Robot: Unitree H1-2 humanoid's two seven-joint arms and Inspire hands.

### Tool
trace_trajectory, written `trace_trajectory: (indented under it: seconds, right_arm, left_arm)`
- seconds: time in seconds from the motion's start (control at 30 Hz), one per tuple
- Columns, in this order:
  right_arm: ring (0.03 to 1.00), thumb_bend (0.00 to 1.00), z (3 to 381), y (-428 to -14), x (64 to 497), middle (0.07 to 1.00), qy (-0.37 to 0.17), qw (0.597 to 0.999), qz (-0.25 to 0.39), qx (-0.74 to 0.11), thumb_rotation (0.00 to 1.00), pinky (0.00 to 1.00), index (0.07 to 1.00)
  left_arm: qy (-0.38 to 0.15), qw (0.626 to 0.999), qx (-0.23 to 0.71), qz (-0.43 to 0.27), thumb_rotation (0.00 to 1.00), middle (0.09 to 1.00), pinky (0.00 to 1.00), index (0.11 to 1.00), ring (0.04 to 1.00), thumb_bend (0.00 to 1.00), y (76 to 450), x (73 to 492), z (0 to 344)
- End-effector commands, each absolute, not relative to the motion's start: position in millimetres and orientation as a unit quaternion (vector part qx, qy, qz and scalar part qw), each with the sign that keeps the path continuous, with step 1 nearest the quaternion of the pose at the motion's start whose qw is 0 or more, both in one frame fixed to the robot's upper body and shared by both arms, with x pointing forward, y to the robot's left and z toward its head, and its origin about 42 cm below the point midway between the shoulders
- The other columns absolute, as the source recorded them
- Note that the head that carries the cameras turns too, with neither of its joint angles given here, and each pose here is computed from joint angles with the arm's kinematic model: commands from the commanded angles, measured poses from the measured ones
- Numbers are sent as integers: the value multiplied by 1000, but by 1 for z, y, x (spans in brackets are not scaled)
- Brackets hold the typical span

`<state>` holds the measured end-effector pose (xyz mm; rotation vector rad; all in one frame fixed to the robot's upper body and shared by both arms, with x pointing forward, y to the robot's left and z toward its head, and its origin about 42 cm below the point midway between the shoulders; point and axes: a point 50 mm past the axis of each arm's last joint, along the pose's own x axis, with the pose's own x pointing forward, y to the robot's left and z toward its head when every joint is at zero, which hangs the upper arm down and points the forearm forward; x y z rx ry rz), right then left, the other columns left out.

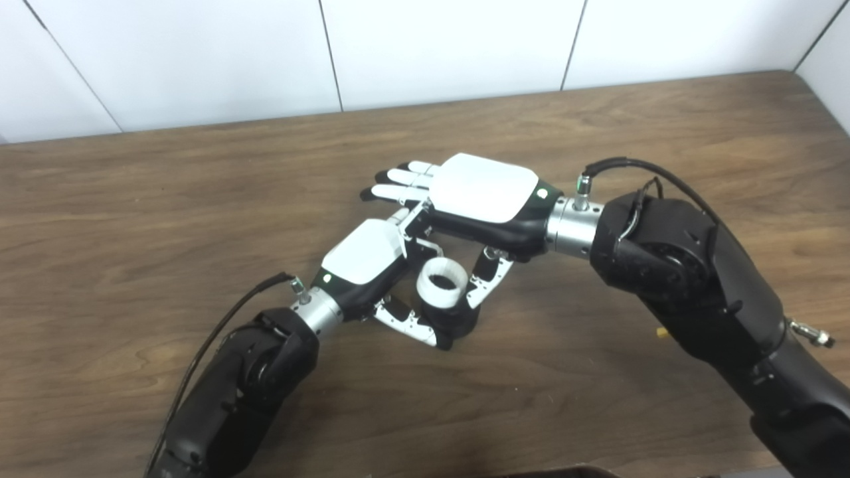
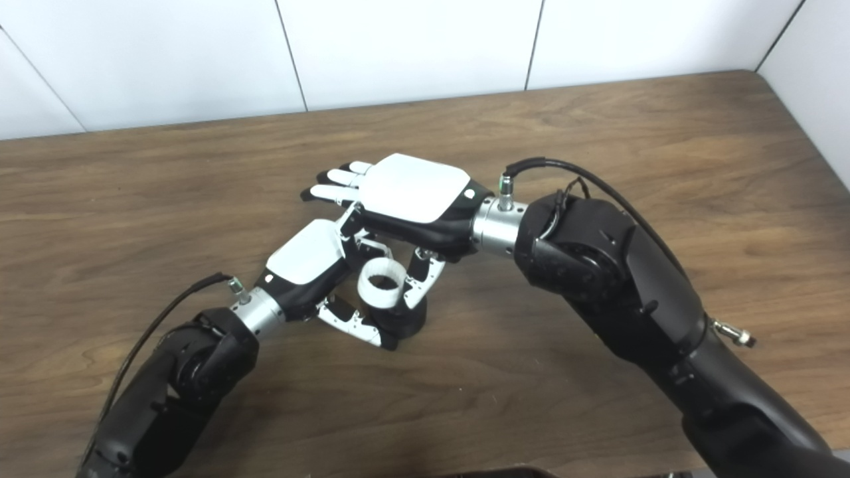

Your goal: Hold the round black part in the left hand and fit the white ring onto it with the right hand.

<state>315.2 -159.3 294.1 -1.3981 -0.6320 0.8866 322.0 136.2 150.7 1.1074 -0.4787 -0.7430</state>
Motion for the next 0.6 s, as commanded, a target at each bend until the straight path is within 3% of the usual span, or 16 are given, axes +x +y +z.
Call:
trace_trajectory:
  seconds: [0.0,0.57]
  right_arm:
    - [1000,515,321,-161,318,968,-322,610,362,-627,128,1000,480]
    - [1000,516,347,-162,325,952,-348,576,358,-647,126,1000,483]
  left_arm:
    - [-245,756,505,-337,50,940,1000,476,943,516,135,324,163]
    - [-241,757,504,-338,50,933,1000,477,953,515,132,322,158]
